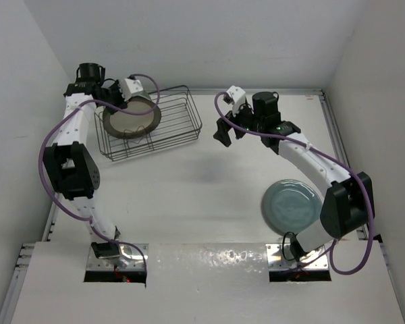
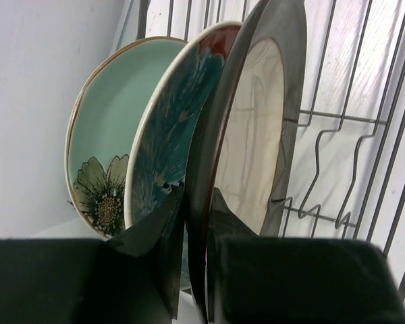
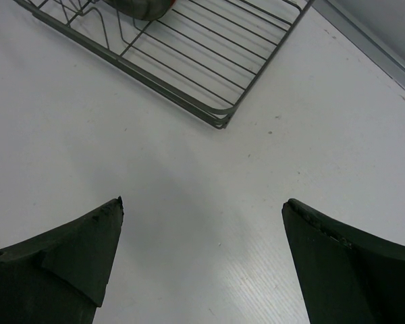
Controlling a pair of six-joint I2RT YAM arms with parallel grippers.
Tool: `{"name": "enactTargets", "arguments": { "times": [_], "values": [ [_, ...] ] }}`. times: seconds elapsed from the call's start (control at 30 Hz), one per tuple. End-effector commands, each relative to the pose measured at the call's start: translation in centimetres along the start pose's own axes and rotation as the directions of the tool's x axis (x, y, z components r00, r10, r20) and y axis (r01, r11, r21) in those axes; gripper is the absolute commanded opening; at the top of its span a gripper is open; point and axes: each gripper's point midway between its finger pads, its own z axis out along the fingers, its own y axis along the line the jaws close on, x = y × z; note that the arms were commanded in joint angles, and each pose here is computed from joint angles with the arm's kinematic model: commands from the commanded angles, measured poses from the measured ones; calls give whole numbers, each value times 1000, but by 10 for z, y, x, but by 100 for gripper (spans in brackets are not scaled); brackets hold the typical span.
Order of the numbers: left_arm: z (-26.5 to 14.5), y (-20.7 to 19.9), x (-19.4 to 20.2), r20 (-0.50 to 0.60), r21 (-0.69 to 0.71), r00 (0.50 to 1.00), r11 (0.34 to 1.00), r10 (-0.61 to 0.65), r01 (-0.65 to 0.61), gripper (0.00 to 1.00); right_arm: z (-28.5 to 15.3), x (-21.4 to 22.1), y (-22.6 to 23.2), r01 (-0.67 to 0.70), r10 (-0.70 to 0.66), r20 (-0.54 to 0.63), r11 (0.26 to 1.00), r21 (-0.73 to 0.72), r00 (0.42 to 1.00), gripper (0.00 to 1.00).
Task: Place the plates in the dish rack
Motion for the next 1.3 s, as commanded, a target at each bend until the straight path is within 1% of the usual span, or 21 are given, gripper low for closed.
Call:
{"name": "enactTargets", "arguments": {
  "times": [0.0,0.1,0.3,0.4,0.43,0.47,0.5,0.53,0.57,0.6,0.63,0.7,0.73,0.83,0.9,0.97,1.07,1.1,1.17,1.23,1.27],
  "values": [
    [-11,48,-34,111,-160,990,985,87,-68,19,-5,-11,-10,-18,17,9,998,55,1000,99],
    [-12,49,-33,107,-167,991,984,77,-59,51,-6,7,-27,-64,78,-78,984,164,994,99],
    [-18,53,-34,94,-190,992,979,90,-70,58,-13,42,-47,-175,231,-148,932,319,962,99],
    [-30,59,-54,150,-218,984,974,94,-60,64,-31,63,-70,-274,372,-135,843,462,918,99],
    [-34,59,-64,181,-219,978,974,101,-60,67,-38,75,-76,-328,444,-116,791,516,889,99],
    [-43,62,-76,203,-235,973,970,113,-64,78,-48,81,-81,-365,488,-95,755,544,868,99],
    [-48,64,-85,224,-247,969,968,108,-51,84,-65,94,-99,-408,546,-61,691,596,835,99],
    [-55,65,-98,237,-269,964,962,123,-57,95,-78,114,-103,-466,624,-30,614,637,781,99],
    [-59,68,-106,246,-288,961,956,129,-55,99,-97,126,-108,-488,669,-7,549,679,743,99],
    [-65,73,-115,259,-318,957,947,130,-42,99,-127,148,-126,-509,723,51,432,744,689,99],
    [-71,72,-129,277,-333,950,942,144,-45,99,-146,175,-125,-525,782,93,319,789,616,99],
    [-82,73,-152,333,-352,936,936,113,12,99,-196,202,-134,-536,808,203,158,830,553,99],
    [-86,65,-169,372,-334,921,942,118,14,99,-208,228,-121,-523,833,211,107,846,511,99],
    [-77,34,-192,436,-219,899,974,44,59,99,-237,265,-100,-511,846,285,-18,859,450,99],
    [-67,8,-197,451,-104,892,990,-43,100,99,-261,297,-92,-501,838,389,-165,850,383,99],
    [-56,-25,-204,469,39,877,995,-104,97,99,-282,321,-92,-495,820,449,-243,834,355,99],
    [-47,-49,-199,473,139,868,986,-148,92,99,-297,336,-95,-470,822,441,-249,847,360,99],
    [-43,-55,-196,468,161,869,982,-163,97,99,-293,340,-91,-472,844,405,-215,855,350,99],
    [-37,-56,-193,455,163,874,981,-168,104,99,-278,342,-89,-537,862,389,-170,826,325,99],
    [-30,-57,-189,434,150,885,982,-168,113,99,-256,348,-77,-606,895,364,-143,782,259,96],
    [-29,-57,-189,430,143,888,983,-163,111,99,-250,350,-74,-626,902,353,-130,769,247,93]
  ]
}}
